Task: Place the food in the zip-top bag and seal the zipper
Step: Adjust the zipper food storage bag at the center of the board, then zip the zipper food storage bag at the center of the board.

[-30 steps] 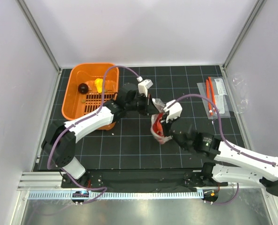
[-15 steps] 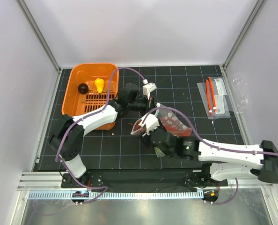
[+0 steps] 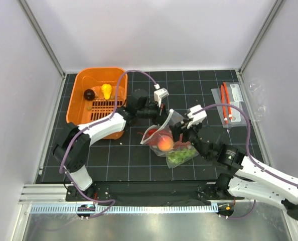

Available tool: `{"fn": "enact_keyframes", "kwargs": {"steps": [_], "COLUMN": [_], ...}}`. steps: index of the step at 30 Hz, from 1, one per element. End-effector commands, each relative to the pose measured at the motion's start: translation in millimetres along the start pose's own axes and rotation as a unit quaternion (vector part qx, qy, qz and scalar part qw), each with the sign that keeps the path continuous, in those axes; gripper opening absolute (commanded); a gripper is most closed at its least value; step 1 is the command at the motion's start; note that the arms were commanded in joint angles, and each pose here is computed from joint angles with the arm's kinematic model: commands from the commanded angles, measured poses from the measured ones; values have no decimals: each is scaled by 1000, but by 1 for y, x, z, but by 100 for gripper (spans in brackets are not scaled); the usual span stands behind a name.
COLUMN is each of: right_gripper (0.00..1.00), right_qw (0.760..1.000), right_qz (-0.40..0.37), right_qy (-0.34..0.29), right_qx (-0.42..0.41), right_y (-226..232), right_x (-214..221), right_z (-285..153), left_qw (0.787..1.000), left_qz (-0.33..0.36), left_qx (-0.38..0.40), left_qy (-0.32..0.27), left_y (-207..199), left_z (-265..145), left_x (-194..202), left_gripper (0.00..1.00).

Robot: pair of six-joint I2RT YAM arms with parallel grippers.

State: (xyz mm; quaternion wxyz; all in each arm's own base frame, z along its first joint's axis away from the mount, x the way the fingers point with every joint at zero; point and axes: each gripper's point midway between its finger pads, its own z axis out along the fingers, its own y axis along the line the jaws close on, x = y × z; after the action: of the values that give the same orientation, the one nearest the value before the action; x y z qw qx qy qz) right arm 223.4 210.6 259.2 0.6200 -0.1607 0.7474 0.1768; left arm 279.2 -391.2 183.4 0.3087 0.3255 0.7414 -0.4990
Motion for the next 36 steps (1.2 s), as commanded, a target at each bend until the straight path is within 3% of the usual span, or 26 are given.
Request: {"fn": "enact_keyframes", "kwargs": {"steps": [1, 9, 13, 23, 27, 36], "right_gripper": [71, 77, 78, 77, 70, 57], "right_qw": [998, 994, 983, 965, 957, 960], "right_qz": [52, 100, 135, 158, 161, 167], "right_qy": [-27, -28, -11, -8, -2, 4], "right_qx": [-12, -29, -121, -208, -240, -224], "right_y": [-12, -36, -26, -20, -10, -15], "right_x": [-12, -16, -25, -14, -8, 6], "right_z": [4, 23, 33, 47, 46, 49], "left_qw": [996, 991, 987, 974, 973, 971], "left_qz": [74, 114, 144, 198, 202, 210], "left_qx": [26, 40, 40, 42, 48, 47], "left_qy": [-53, -61, -66, -97, -96, -100], "left_y": [-17, -20, -23, -39, -43, -46], "left_z": [-8, -10, -16, -33, -32, -36], "left_x": [-27, -20, -21, -27, -26, -26], "left_gripper": [1, 5, 1, 0, 0, 0]}}
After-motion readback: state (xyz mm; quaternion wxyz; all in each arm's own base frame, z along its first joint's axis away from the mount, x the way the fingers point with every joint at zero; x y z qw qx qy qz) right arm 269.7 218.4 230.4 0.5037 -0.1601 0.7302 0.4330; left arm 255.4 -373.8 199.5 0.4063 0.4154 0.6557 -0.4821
